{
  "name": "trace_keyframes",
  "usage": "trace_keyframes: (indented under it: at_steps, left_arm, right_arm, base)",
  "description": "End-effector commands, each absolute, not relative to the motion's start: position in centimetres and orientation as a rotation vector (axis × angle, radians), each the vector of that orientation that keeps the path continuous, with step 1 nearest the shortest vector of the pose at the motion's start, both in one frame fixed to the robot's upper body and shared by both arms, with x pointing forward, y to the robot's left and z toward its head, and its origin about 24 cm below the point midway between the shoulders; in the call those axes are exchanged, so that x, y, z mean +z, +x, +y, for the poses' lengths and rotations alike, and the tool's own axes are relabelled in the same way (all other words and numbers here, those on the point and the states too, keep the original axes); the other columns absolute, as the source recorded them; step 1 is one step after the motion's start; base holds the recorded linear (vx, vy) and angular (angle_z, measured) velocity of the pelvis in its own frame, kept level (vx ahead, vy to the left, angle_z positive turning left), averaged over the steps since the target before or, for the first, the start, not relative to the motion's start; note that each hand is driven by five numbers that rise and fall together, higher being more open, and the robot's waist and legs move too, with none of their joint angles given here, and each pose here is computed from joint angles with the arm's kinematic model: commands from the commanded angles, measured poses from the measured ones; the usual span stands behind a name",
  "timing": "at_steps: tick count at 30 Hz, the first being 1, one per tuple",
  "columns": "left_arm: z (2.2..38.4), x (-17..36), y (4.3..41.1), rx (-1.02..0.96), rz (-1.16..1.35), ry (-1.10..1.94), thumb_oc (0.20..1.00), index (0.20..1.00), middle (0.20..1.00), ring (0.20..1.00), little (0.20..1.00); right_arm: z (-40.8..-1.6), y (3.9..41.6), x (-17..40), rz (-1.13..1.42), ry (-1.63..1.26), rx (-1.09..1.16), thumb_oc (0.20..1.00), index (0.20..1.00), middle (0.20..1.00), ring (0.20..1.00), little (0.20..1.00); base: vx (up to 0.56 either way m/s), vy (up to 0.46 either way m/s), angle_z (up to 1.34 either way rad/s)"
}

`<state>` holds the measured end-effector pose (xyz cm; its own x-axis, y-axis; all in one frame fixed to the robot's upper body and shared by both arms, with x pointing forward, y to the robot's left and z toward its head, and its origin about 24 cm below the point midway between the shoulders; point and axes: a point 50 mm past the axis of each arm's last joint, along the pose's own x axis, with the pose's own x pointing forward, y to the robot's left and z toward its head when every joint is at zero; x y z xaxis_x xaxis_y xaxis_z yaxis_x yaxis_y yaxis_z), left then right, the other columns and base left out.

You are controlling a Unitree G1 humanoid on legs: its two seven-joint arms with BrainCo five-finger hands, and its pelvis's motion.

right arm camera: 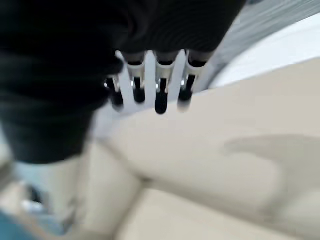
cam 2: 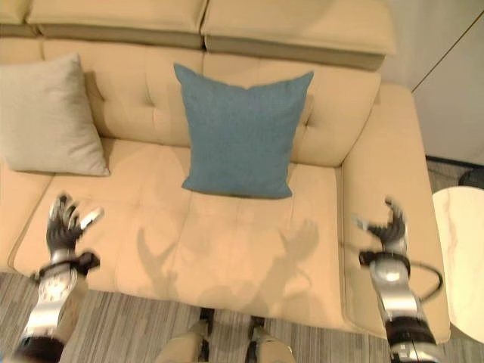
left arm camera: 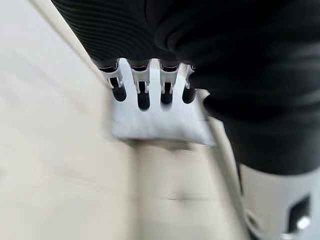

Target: Pick up all the scattered cushions and arrange them neatly on the sofa.

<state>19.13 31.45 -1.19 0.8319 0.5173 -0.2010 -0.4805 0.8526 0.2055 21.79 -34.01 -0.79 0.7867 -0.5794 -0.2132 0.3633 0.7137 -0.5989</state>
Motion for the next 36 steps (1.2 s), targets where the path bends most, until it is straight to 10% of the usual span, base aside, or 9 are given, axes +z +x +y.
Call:
trace_keyframes:
  at_steps: [1,15,36]
  left_arm:
    - [30.5,-3.3,19.9,0.391,0.375,0.248,1.0,1.0,1.0,1.0,1.0]
    - [26.4,-15.5,7.4,0.259,1.201,0.368,1.0,1.0,1.0,1.0,1.0]
    - [23.6,-15.7,10.4,0.171,1.148,0.355,1.0,1.0,1.0,1.0,1.0]
  right_arm:
    - [-32.4,23.5,-0.8,0.377,-0.683,-0.362,1.0,1.0,1.0,1.0,1.0]
    - [-28.9,14.7,-12.1,0.955,-0.708,-0.135,1.0,1.0,1.0,1.0,1.0]
    - [-27.4,14.0,-13.5,1.075,-0.692,-0.119,1.0,1.0,1.0,1.0,1.0]
  base:
    - [0.02,-0.018,-0.22]
    - [-0.03,-0.052,-0.06]
    - [-0.18,0.067,0.18]
